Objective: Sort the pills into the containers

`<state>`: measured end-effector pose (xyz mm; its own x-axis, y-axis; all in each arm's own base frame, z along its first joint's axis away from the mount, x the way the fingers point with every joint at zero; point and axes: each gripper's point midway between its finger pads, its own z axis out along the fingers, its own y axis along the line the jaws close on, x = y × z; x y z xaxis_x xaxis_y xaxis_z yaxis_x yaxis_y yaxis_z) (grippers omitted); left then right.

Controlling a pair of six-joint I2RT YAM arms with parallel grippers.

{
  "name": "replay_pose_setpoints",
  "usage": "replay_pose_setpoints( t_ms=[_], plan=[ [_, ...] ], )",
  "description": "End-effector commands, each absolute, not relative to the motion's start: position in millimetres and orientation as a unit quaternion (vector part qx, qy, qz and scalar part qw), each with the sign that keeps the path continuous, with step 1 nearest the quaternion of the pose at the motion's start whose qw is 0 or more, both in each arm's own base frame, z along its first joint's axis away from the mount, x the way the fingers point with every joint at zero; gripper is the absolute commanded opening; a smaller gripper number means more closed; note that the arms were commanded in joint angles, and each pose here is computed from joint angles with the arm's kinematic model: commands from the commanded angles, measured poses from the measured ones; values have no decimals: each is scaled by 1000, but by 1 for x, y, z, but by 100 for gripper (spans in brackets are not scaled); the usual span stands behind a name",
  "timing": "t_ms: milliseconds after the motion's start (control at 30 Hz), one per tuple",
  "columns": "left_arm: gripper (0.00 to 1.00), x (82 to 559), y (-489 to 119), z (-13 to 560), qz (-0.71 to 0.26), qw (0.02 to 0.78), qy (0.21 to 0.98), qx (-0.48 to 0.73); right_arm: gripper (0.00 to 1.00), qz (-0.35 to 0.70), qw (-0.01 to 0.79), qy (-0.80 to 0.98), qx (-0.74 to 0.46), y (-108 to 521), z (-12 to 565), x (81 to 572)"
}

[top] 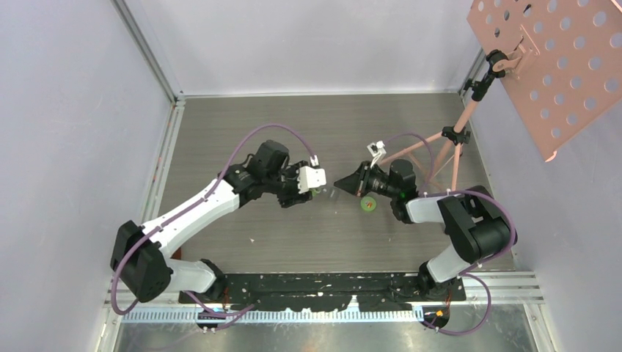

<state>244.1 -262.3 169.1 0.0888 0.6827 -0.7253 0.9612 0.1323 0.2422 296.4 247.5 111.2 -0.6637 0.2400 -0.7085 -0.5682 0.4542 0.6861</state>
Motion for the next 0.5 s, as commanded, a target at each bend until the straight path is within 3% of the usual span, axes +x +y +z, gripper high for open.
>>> replay_pose_setpoints(
  t_ms=[0,200,467],
  plan=[
    [0,246,-262,168,-143,360,629,674,6,557,401,721,-99,258,137,285],
    [0,249,-256,146,-88,296,632,711,6,610,377,694,-57,273,153,269],
    [0,253,-257,142,-72,291,630,716,6,646,375,664,-34,281,178,261]
  ],
)
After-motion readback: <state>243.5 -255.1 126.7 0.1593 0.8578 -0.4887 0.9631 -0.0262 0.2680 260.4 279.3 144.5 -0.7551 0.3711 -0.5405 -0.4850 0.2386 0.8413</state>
